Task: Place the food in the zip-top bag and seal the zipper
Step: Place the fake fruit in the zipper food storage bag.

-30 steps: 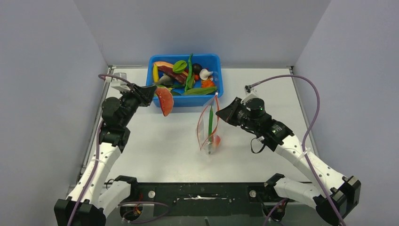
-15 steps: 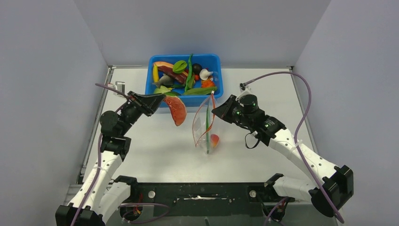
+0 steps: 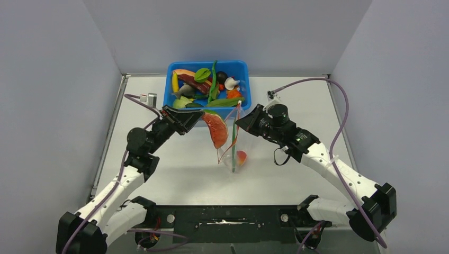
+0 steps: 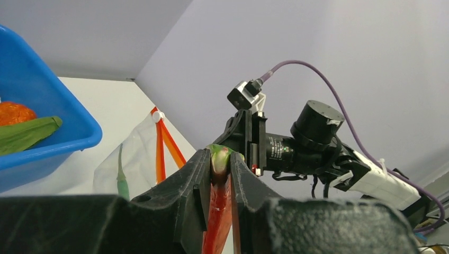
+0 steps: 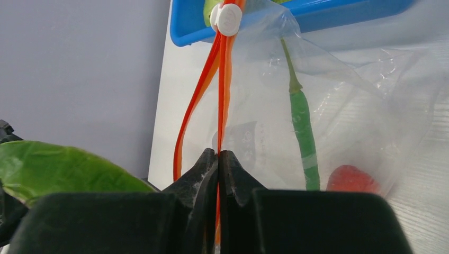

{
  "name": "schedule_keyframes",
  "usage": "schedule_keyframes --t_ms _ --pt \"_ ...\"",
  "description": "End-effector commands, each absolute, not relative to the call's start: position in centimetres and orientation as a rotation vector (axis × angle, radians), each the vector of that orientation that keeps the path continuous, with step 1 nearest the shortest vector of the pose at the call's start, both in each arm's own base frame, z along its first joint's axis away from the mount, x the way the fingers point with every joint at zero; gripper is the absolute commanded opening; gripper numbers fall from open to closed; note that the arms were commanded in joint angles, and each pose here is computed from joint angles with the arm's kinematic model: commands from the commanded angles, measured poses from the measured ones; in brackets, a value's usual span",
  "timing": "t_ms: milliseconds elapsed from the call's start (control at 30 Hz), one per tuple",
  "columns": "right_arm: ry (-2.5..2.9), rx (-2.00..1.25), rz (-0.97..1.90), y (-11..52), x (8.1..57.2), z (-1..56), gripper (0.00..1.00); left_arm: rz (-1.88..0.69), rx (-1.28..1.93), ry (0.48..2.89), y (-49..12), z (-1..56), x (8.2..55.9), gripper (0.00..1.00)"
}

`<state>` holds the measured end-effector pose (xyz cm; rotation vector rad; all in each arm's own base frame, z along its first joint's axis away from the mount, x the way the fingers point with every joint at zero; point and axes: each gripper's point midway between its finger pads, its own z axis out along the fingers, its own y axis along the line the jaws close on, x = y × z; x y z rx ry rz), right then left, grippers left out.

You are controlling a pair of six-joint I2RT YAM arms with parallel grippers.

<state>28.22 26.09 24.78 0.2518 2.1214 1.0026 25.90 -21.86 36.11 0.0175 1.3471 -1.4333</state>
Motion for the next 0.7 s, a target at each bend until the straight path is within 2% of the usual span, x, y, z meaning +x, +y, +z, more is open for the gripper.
schedule_keyframes --t_ms 0,233,667 --pt "1.984 0.218 1.076 26.8 28.6 29.6 0.00 -1.331 0.043 1.254 -22.2 38.6 26.4 0.00" --pt "1.916 0.144 1.123 27.1 28.1 31.6 0.00 -1.330 0.042 1.203 -23.1 39.4 26.0 0.00" --pt "1.882 0.180 1.185 27.4 27.8 32.5 0.00 -1.143 0.047 1.305 -23.5 36.0 28.3 0.00"
